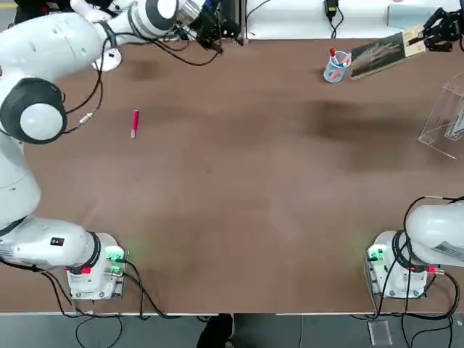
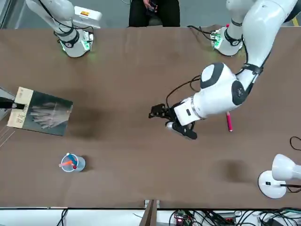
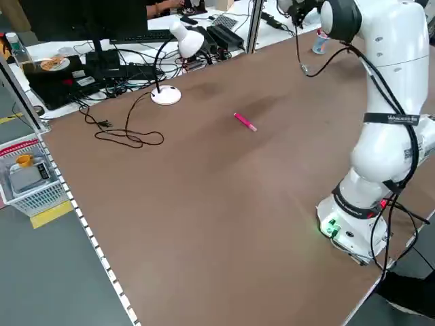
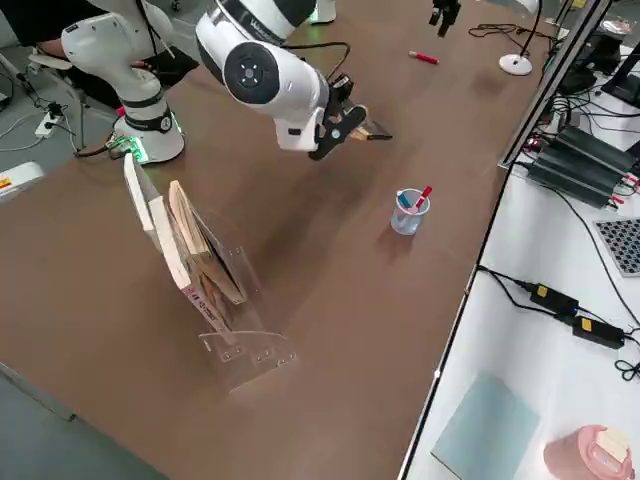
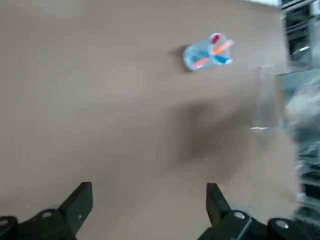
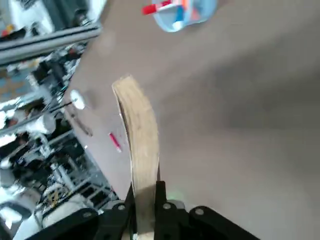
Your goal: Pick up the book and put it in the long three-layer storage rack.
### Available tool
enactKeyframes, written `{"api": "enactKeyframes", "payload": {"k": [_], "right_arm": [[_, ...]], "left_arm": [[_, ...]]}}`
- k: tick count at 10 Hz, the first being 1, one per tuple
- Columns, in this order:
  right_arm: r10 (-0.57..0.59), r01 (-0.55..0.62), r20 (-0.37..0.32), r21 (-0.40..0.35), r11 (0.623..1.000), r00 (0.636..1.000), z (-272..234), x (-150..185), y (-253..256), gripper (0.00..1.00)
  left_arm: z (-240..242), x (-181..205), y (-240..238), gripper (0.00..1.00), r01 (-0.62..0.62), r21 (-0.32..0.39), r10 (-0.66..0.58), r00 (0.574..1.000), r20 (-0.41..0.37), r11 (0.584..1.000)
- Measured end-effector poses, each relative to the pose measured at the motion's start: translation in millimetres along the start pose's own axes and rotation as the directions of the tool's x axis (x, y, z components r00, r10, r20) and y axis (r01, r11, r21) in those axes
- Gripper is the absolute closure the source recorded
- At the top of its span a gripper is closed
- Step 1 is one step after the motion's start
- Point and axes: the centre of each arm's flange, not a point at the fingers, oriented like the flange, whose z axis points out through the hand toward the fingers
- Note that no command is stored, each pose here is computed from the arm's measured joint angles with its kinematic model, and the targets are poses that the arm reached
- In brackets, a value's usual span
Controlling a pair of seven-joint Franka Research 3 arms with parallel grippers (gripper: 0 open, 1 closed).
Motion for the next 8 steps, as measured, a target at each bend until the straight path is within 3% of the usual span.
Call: {"api": "enactKeyframes", "payload": {"k": [4, 8], "right_arm": [[0.061, -0.069, -0.06, -0.138, 0.988, 0.996, -26, 0, 14, 0.85], [0.086, -0.105, -0.086, -0.242, 0.965, 0.993, -50, -2, 35, 0.85]], "left_arm": [[-46, 0, -34, 0.0, -0.06, 0.193, 0.052, 0.998, 0.046, 0.979], [-87, -5, -69, 0.0, -0.034, 0.312, 0.005, 0.996, 0.094, 0.949]]}}
